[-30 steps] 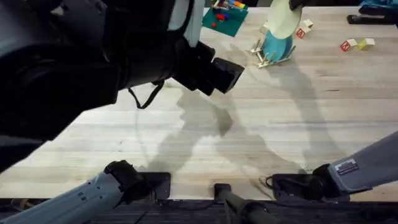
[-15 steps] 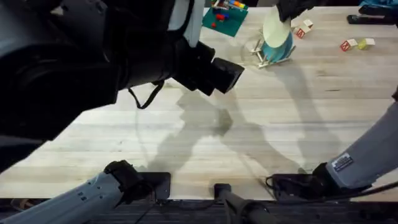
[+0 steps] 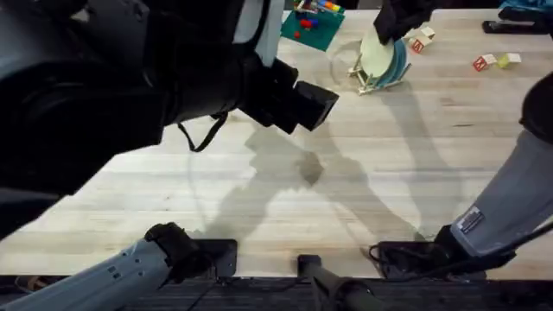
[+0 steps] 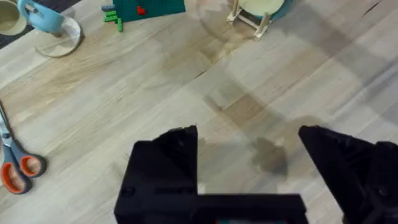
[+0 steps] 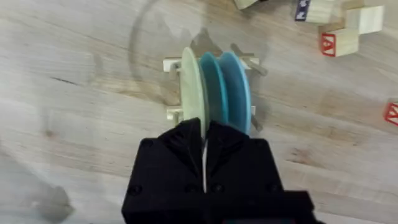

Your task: Pick up the plates from the table one by one and place each into a slot on the dish rack.

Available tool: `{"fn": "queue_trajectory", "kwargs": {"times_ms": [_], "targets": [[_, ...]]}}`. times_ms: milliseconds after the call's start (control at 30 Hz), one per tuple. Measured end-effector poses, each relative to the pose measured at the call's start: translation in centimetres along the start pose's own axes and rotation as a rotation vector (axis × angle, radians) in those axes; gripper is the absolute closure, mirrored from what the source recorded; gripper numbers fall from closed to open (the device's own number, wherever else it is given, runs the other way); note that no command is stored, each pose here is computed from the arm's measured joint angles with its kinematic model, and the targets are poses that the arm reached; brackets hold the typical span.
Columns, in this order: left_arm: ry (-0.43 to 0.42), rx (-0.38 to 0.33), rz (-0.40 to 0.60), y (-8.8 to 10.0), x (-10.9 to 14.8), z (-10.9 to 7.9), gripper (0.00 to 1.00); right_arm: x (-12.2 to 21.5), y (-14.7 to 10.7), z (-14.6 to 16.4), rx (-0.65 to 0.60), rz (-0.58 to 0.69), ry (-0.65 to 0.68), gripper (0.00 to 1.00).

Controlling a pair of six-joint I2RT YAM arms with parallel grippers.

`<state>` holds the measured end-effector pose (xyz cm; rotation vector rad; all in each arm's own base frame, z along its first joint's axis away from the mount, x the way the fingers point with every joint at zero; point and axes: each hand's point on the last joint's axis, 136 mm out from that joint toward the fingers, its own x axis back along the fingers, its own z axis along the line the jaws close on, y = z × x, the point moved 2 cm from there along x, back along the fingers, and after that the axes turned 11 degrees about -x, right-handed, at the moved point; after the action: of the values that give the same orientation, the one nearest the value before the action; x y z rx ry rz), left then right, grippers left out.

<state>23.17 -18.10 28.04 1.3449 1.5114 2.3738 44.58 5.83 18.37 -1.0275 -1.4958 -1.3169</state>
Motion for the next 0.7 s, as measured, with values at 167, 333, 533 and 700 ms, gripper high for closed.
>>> {"fn": "queue_trajectory", "kwargs": {"times_ms": [167, 333, 533, 700], "targets": [[0.0, 0.0, 0.0, 0.0, 0.0, 0.0, 0.007, -1.5, -0.2, 0.2, 0.006, 0.037, -0.001, 0.972], [0.0, 0.0, 0.0, 0.0, 0.0, 0.0, 0.007, -1.7, -0.3, 0.4, 0.009, 0.041, 0.0, 0.972], [0.0, 0.0, 0.0, 0.0, 0.0, 0.0, 0.007, -1.7, -0.3, 0.4, 0.006, 0.041, -0.001, 0.899], [0.0, 0.0, 0.0, 0.0, 0.0, 0.0, 0.007, -1.6, -0.4, 0.5, 0.008, 0.044, 0.0, 0.775]]}}
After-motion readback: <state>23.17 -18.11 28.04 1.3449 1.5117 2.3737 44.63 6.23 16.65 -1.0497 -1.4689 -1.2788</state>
